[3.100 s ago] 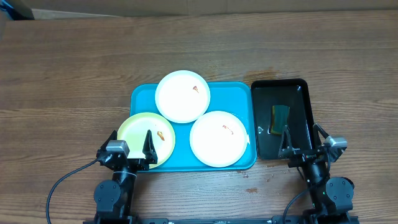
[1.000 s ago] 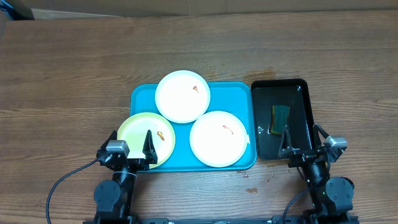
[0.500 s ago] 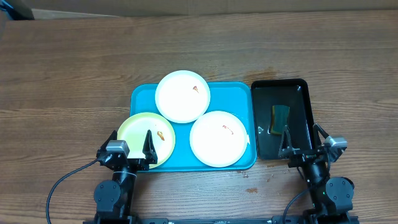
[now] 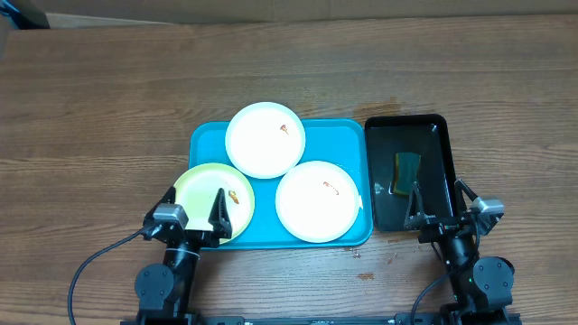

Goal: Clean dirty plates on tray and stack at the side

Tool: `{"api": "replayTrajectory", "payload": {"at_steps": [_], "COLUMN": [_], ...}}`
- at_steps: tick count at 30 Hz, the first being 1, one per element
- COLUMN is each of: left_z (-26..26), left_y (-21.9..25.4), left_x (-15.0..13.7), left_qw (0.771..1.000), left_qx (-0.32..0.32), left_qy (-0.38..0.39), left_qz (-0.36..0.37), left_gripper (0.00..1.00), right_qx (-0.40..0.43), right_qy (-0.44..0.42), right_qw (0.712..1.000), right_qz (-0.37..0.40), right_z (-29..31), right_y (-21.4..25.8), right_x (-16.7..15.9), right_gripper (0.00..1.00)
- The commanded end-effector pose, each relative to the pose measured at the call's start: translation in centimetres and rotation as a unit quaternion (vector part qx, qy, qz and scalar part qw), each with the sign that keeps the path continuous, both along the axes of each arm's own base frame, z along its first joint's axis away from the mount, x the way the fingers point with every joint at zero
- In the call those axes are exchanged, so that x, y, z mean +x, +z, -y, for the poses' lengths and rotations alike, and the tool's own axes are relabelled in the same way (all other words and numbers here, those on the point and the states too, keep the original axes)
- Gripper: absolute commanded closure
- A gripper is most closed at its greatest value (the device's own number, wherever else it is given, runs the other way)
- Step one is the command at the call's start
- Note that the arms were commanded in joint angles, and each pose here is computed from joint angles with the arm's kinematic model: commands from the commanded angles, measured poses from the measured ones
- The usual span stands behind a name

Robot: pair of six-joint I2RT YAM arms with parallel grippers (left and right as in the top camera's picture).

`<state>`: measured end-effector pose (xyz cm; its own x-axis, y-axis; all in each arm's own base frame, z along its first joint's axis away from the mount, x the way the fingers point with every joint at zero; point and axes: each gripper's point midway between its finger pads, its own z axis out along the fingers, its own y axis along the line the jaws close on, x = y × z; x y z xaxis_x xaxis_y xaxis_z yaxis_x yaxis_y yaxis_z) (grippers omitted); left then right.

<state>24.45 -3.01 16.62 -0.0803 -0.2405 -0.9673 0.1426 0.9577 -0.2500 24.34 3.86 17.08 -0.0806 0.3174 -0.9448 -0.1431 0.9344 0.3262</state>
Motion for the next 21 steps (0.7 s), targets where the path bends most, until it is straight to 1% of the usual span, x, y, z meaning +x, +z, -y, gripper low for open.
{"api": "replayTrajectory", "payload": {"at_steps": [1,4,7,10,12,14,17,19,21], "left_z": [2.3,2.2,2.2,2.2,2.3,3.2,5.7,7.3,8.1], "left_y": [1.9,4.0,7.3,10.6,12.6,14.4,16.9,18.6,20.1], "left_x": [-1.0,-1.9,-2.8,-3.4,-3.5,-3.6,-4.0,-3.8,-2.6], "left_qw": [0.997,0.997,0.997,0.994,0.989,0.98,0.954,0.936,0.928], "left_qx": [-0.022,-0.025,-0.024,-0.025,-0.023,-0.009,-0.009,-0.024,-0.037], "left_qy": [-0.068,-0.067,-0.067,-0.066,-0.07,-0.098,-0.179,-0.231,-0.255], "left_qz": [0.001,-0.019,-0.04,-0.086,-0.131,-0.175,-0.238,-0.263,-0.27], "left_gripper": [0.0,0.0,0.0,0.0,0.0,0.0,0.0,0.0,0.0], "right_qx": [0.002,0.002,0.002,0.002,0.002,0.002,0.002,0.002,0.002], "right_qy": [0.002,0.002,0.002,0.002,0.002,0.002,0.002,0.002,0.002], "right_qw": [1.0,1.0,1.0,1.0,1.0,1.0,1.0,1.0,1.0], "right_qz": [0.003,0.003,0.003,0.003,0.003,0.003,0.002,0.003,0.003], "right_z": [-0.1,-0.1,-0.1,-0.1,-0.1,-0.1,-0.1,-0.1,-0.1], "right_y": [-0.1,-0.1,-0.1,-0.1,-0.1,-0.1,-0.1,-0.1,-0.1], "right_x": [0.0,0.0,0.0,0.0,0.0,0.0,0.0,0.0,0.0], "right_gripper": [0.0,0.0,0.0,0.0,0.0,0.0,0.0,0.0,0.0]}}
